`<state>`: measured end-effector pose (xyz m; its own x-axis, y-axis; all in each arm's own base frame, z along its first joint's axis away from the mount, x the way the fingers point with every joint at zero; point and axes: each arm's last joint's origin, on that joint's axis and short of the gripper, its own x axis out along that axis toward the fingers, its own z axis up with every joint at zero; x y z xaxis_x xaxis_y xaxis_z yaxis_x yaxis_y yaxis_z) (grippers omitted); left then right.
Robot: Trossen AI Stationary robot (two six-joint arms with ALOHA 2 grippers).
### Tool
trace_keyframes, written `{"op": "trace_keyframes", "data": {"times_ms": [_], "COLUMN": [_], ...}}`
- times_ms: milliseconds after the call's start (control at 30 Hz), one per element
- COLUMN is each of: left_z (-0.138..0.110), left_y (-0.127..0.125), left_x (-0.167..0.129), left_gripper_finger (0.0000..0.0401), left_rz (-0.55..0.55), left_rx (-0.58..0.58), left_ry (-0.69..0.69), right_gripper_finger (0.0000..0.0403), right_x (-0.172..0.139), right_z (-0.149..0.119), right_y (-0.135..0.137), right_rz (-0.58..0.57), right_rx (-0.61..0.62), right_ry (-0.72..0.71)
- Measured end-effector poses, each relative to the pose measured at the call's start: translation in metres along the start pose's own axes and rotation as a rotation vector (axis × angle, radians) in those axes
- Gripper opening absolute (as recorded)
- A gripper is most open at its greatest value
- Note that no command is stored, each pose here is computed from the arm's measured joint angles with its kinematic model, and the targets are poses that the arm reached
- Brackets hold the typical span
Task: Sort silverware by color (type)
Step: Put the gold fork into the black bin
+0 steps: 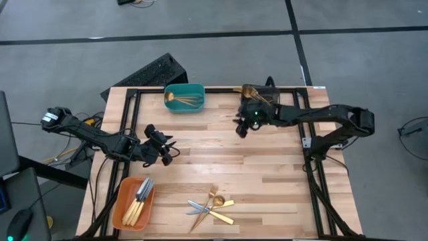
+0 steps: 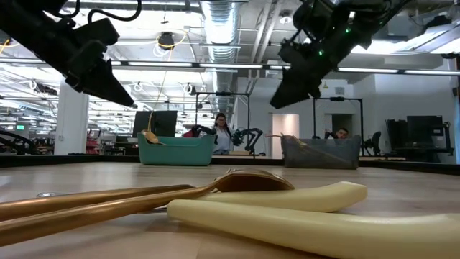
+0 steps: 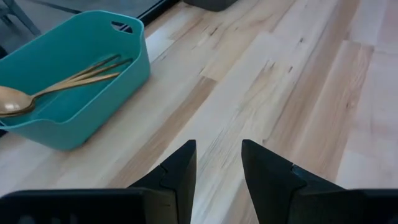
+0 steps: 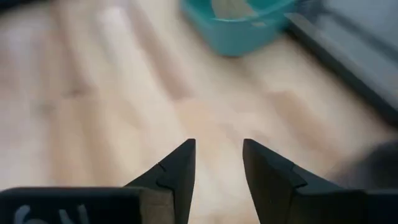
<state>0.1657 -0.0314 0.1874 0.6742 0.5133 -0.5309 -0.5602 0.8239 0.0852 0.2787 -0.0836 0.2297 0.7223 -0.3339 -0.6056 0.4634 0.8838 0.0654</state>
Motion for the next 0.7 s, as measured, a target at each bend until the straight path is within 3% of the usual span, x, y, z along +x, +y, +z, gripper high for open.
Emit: {"op": "trace_keyframes", "data": {"times_ms": [133, 400, 600, 700], "left_z": [0.001, 0.001, 0.001, 0.001], "left_y": [-0.001, 0.000, -0.001, -0.003], "left_x": [0.000, 0.000, 0.000, 0.000], "left_gripper_finger": [0.0116, 0.0116, 0.0116, 0.0116], "left_rz": [-0.007, -0.005, -0.027, -0.065], "left_rx": [-0.023, -0.152, -0.177, -0.180], "left_ry": [-0.010, -0.005, 0.007, 0.024], "right_gripper_finger": [0.0147, 0.0110, 0.0108, 0.0108], "right_x": [0.004, 0.018, 0.018, 0.017], "right_z": [-0.002, -0.026, -0.053, -0.060], "right_y": [0.031, 0.105, 0.144, 0.159], "right_rz": [0.151, 0.346, 0.231, 0.233], "right_rx": [0.008, 0.029, 0.097, 0.139], "right_ry": [-0.028, -0.058, -0.028, -0.027]}}
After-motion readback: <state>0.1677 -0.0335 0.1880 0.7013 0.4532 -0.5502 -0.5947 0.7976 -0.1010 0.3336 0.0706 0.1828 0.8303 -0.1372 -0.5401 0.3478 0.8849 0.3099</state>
